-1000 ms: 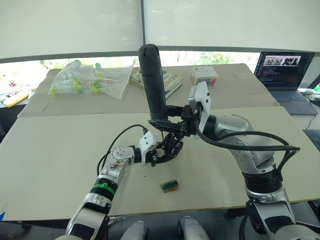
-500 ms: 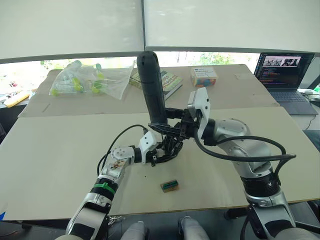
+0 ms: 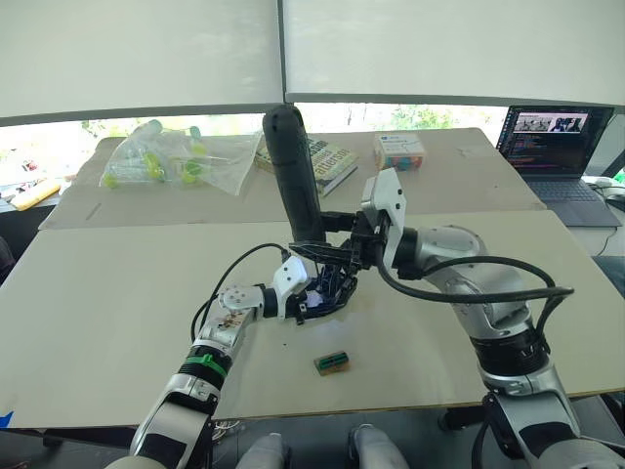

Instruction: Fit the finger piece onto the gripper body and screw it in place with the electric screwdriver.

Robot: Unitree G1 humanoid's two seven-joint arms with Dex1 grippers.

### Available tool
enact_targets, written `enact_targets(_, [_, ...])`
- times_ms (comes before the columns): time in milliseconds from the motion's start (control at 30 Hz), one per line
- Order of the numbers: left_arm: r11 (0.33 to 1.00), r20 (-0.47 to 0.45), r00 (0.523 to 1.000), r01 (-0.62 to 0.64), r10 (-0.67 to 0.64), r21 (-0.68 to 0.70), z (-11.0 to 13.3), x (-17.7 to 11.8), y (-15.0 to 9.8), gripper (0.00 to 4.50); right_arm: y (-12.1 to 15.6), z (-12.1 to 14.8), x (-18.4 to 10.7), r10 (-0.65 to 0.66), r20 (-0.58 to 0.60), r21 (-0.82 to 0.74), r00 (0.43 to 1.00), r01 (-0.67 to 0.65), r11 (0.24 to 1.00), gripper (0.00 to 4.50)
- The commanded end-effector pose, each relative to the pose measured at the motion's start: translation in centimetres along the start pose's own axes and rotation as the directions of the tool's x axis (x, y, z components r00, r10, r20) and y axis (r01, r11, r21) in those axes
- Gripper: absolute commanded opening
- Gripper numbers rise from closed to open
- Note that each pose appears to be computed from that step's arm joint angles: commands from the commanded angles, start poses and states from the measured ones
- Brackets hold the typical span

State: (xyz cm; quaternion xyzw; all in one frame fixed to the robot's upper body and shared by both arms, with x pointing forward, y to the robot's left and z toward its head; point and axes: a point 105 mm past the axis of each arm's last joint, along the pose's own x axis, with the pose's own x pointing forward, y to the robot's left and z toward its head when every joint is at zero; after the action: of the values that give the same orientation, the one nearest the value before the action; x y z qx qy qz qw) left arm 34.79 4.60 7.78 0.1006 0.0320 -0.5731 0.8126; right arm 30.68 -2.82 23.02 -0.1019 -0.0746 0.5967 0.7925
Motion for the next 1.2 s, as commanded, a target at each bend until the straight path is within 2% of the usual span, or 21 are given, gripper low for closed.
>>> enact_targets(33, [0.998, 0.043, 0.999, -0.015, 0.012, 0.06, 1.8, -0.3, 0.8, 2.28, -1.0, -5.1, -1.0, -0.05, -0.189, 0.081, 0.981, 0.066, 0.995, 1.91])
enact_targets(500, [0.998, 0.039, 0.999, -0.01, 0.008, 0.065, 1.7, -0.4, 0.7, 2.28, -0.7, -5.4, -1.5, -0.051, -0.193, 0.064, 0.98, 0.064, 0.996, 1.91])
enact_targets(667, [0.998, 0.041, 0.999, -0.01, 0.007, 0.066, 1.8, -0.4, 0.7, 2.28, -0.7, -4.5, -1.6, -0.051, -0.162, 0.034, 0.985, 0.057, 0.998, 1.91])
enact_targets(800, [0.998, 0.042, 0.999, -0.013, 0.01, 0.063, 1.8, -0.2, 0.8, 2.28, -0.7, -1.9, -1.5, -0.042, -0.099, -0.024, 0.994, 0.04, 0.999, 1.91])
enact_targets(1033, [0.999, 0.037, 0.999, -0.007, 0.005, 0.053, 1.4, 0.1, 0.4, 2.28, 0.8, 7.0, -1.6, 0.075, 0.149, -0.147, 0.986, -0.053, 0.988, 1.91])
enact_targets(1200, [0.999, 0.035, 0.999, -0.001, 0.0, 0.046, 1.2, 0.5, 0.2, 2.28, 2.5, 9.4, -1.7, 0.151, 0.237, -0.179, 0.96, -0.11, 0.978, 1.91])
